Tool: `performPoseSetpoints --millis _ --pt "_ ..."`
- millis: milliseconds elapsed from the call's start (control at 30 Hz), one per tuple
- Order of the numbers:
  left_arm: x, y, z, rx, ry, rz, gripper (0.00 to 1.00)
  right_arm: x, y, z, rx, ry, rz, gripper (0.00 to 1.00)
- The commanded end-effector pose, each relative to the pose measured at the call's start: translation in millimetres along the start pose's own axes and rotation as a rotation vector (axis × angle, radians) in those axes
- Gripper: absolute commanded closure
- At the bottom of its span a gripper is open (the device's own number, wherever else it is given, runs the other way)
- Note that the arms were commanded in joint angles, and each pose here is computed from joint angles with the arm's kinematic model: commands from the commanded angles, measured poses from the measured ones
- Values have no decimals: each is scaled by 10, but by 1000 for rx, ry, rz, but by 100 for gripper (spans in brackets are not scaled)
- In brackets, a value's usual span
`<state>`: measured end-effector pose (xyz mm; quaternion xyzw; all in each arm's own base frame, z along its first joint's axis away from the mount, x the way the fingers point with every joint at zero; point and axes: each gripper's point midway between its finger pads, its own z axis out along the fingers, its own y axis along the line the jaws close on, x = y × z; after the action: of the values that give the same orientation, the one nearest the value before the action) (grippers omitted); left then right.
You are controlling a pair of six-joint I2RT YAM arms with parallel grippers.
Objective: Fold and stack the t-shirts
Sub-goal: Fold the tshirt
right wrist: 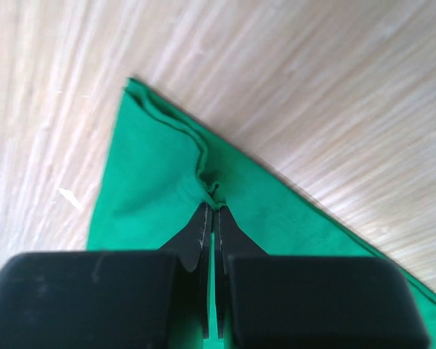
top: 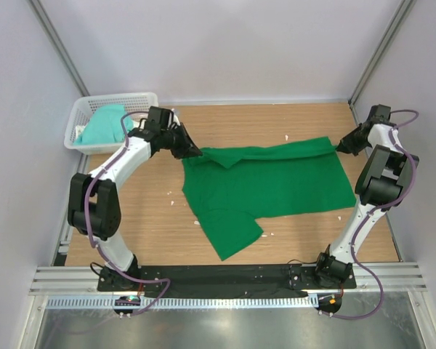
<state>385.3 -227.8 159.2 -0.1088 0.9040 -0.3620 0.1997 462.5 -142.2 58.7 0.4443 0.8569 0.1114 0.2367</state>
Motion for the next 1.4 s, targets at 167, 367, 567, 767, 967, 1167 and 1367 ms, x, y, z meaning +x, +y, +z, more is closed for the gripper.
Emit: performPoseSetpoints --millis 167,367,567,767,967,1167,1367 --pt "-763 -418 -167 154 -184 26 100 -357 705 -70 -242 -92 6 99" --pt "-1170 -348 -42 171 -244 56 100 -548 1092 103 -371 -130 10 99" --pt "-1319 -259 165 183 -234 46 100 -746 1330 172 -466 -182 9 99" --pt "-1357 -205 278 184 -234 18 100 -943 1537 198 -549 -237 -24 99" --pt "-1400 -158 379 197 -227 21 100 -1059 1659 219 -607 -270 -17 99" --pt "-1460 -220 421 238 -217 31 100 -1028 1644 278 -606 -249 3 99" --pt "-1419 -373 289 276 -193 41 100 -971 1623 232 -598 -221 6 99"
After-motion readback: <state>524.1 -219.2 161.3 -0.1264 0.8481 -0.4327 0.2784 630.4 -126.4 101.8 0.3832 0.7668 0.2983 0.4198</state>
